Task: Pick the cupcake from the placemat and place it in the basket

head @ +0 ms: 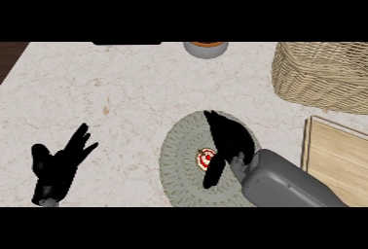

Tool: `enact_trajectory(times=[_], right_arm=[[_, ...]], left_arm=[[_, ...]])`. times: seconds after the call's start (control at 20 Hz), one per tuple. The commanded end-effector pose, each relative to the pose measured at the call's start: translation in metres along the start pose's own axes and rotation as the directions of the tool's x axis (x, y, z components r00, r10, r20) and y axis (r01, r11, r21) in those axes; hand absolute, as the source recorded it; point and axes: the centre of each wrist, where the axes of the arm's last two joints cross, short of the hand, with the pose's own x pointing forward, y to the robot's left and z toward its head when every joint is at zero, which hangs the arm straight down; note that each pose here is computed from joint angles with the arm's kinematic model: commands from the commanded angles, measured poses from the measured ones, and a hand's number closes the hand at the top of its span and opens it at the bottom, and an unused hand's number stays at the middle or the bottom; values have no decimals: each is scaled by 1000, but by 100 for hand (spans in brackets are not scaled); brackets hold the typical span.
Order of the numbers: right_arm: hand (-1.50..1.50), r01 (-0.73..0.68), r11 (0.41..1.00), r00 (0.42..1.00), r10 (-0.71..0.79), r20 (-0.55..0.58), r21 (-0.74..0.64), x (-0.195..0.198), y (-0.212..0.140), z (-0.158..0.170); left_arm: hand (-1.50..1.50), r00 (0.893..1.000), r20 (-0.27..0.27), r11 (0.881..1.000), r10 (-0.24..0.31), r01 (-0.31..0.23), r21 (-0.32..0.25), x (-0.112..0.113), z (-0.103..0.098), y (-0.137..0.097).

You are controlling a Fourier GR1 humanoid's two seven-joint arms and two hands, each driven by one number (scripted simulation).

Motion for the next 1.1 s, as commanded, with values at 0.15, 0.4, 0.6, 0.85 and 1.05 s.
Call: enact_trajectory(times=[0.15, 0.4, 0.6, 0.85, 1.05], right_arm=[[-150, -3, 1000, 997, 3, -82, 3, -2, 20, -9], [150, -49, 999, 998, 49, -40, -7, 9, 30, -4], [150, -135, 989, 991, 133, -24, -66, 11, 35, -14], [150, -164, 984, 986, 164, -10, -75, 0, 48, -12], [150, -208, 971, 978, 203, -51, -122, 2, 22, -21]], left_arm=[[0, 985, -171, 1000, -13, 13, 1, -29, -2, -1], [0, 985, -169, 1000, -23, 26, 16, -45, -1, 12], [0, 985, -169, 1000, -25, 27, 8, -29, 3, -2], [0, 982, -187, 1000, -1, 4, 17, -48, 12, 9], [0, 981, -192, 1000, -23, 22, -8, -40, 3, 1]])
